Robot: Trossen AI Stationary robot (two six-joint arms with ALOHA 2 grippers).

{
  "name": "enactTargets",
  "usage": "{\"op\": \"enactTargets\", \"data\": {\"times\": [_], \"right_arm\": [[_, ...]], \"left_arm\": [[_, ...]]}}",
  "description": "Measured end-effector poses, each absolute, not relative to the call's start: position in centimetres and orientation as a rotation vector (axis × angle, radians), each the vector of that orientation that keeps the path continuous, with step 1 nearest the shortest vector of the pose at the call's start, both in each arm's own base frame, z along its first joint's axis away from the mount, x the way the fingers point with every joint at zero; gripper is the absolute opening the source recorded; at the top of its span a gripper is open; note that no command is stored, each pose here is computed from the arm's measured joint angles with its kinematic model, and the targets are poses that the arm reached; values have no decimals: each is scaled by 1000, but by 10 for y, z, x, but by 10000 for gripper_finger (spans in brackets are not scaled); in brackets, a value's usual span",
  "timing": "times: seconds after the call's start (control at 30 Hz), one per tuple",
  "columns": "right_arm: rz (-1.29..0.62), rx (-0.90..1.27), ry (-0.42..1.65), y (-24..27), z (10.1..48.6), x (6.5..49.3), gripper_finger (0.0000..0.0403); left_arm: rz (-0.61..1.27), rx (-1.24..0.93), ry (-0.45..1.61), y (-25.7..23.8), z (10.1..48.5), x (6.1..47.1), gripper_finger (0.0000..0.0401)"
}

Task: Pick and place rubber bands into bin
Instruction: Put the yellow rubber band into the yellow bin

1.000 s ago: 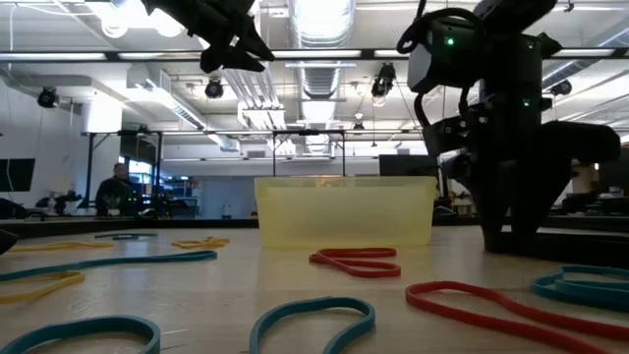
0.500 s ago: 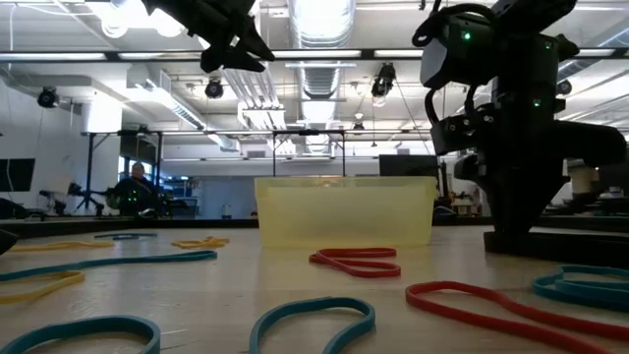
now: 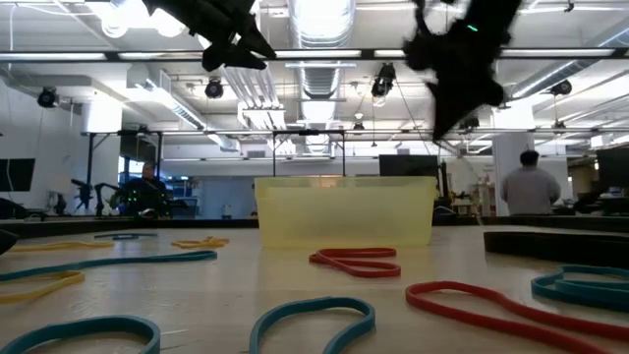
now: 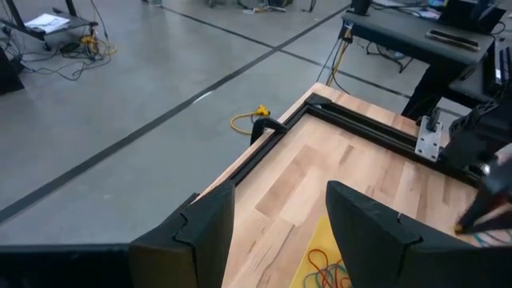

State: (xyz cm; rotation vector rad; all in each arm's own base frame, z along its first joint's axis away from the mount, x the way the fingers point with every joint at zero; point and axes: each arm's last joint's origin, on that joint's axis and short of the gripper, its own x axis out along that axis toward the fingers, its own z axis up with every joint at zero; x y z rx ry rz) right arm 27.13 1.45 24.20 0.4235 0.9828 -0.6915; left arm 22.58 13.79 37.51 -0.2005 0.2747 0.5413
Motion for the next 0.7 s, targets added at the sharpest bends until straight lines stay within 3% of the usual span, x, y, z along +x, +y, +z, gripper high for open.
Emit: {"op": "enactTargets", "data": {"times": [0.17, 0.47, 0.7], "right_arm": [[-611, 442, 921, -11, 275, 297, 8], [-463, 359, 986, -29, 271, 363, 8], [-433, 362, 1070, -33, 262, 377, 19]], "left_arm": [[541, -202, 282, 138, 373, 226, 183], [541, -207, 296, 138, 370, 226, 183], [540, -207, 296, 137, 371, 225, 183]]}}
